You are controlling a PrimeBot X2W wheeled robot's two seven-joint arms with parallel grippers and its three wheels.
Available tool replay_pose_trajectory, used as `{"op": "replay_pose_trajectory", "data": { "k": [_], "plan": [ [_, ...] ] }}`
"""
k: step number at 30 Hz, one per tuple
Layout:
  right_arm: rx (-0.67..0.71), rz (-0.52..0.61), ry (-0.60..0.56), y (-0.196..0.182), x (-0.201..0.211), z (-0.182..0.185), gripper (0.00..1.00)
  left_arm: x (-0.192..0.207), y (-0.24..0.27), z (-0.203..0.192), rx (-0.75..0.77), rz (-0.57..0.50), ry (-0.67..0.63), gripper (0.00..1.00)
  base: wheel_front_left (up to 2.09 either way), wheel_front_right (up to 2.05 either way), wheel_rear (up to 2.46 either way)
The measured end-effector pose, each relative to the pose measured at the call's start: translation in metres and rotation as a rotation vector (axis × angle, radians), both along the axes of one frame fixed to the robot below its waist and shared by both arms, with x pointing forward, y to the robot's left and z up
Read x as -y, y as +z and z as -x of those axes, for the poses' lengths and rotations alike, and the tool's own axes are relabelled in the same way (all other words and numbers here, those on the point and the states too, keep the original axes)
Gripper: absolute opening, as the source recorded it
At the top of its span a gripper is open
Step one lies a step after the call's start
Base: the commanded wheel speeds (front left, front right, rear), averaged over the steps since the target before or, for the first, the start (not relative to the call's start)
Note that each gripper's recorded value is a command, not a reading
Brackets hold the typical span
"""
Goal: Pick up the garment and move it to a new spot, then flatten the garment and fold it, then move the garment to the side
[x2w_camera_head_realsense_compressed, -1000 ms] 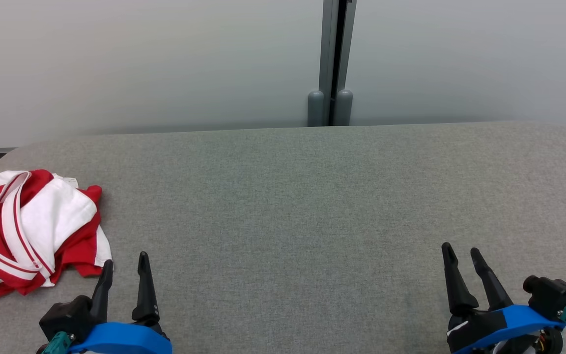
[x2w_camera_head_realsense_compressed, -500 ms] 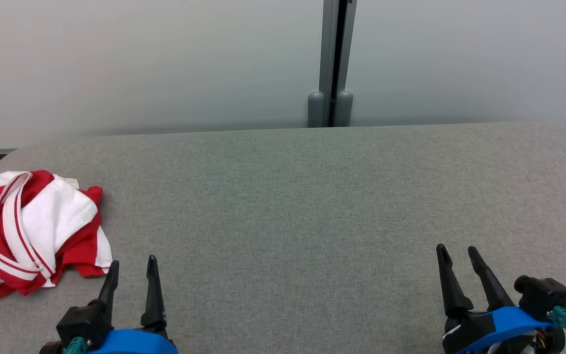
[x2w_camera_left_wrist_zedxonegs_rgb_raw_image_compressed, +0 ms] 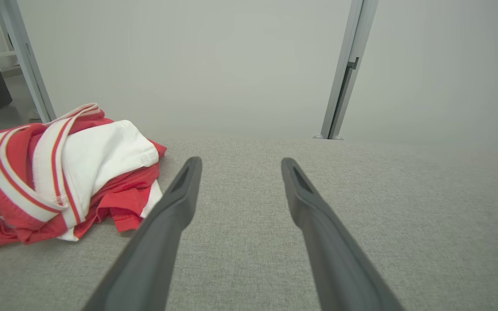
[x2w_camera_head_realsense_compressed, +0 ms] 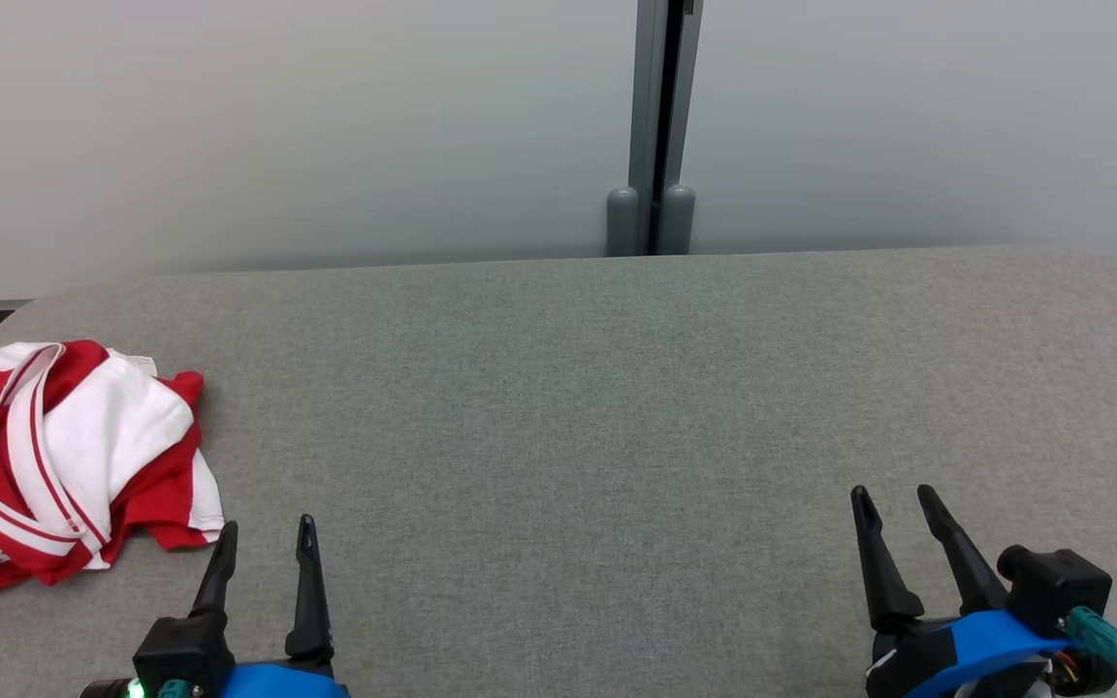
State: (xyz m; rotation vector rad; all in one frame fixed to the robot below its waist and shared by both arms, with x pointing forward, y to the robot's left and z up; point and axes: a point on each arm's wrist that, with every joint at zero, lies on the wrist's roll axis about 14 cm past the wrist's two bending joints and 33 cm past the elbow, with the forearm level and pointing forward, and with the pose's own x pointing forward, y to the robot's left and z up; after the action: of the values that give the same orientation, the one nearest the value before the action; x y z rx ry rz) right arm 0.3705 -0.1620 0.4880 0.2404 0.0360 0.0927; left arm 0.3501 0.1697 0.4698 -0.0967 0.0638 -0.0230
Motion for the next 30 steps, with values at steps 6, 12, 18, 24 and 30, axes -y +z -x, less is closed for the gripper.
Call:
{"op": "replay_pose_trajectory", "data": {
  "k": [6, 12, 18, 24, 30],
  "plan": [
    [0.007, 0.04, 0.011, 0.001, -0.002, 0.001, 1.0, 0.004, 0.001, 0.001, 0.009, -0.035, -0.015, 1.0, 0.0, 0.0, 0.0],
    [0.016, 0.071, 0.019, 0.001, -0.003, 0.002, 1.0, 0.007, 0.004, 0.002, 0.022, -0.071, -0.027, 1.0, 0.0, 0.0, 0.0],
    [0.022, 0.082, 0.019, 0.002, -0.003, 0.002, 1.0, 0.006, 0.005, 0.002, 0.026, -0.077, -0.024, 1.0, 0.0, 0.0, 0.0],
    [0.022, 0.081, 0.021, 0.002, -0.004, 0.002, 1.0, 0.007, 0.005, 0.003, 0.022, -0.072, -0.022, 1.0, 0.0, 0.0, 0.0],
    [0.024, 0.079, 0.05, 0.002, -0.014, -0.001, 1.0, -0.003, 0.009, 0.008, 0.028, -0.076, 0.013, 1.0, 0.0, 0.0, 0.0]
  ]
}}
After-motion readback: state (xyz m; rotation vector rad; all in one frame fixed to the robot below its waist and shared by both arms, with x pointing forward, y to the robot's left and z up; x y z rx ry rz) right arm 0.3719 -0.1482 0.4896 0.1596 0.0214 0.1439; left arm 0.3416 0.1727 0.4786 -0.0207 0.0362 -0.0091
